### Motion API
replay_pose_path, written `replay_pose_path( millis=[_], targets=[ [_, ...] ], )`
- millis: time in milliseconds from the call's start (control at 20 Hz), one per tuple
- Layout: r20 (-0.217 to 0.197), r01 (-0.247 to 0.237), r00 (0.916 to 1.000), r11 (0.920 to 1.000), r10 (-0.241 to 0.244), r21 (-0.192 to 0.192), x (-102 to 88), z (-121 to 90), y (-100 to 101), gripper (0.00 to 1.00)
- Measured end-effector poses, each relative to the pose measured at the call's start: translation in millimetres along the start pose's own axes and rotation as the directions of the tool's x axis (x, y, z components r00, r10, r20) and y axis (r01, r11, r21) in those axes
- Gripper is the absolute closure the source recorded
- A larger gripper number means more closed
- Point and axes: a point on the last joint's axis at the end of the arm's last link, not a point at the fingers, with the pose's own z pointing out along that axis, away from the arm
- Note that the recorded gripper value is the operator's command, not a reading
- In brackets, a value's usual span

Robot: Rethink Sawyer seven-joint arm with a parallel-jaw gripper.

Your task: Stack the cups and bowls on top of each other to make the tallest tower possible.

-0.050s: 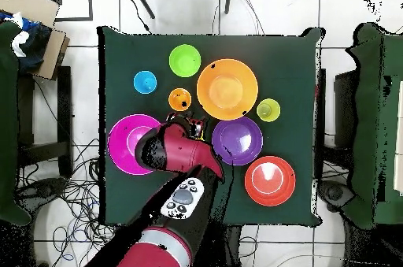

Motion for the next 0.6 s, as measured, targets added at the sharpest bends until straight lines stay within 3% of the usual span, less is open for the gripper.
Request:
replay_pose_path(
  millis=[300, 600],
  targets=[
    [0.01, 0.013, 0.9999, 0.9999, -0.013, -0.001, 2.9, -7.0, 10.7, 0.0],
    [0.035, -0.005, 0.9994, 0.9999, 0.005, -0.01, 2.0, -25.6, 28.8, 0.0]
  ],
)
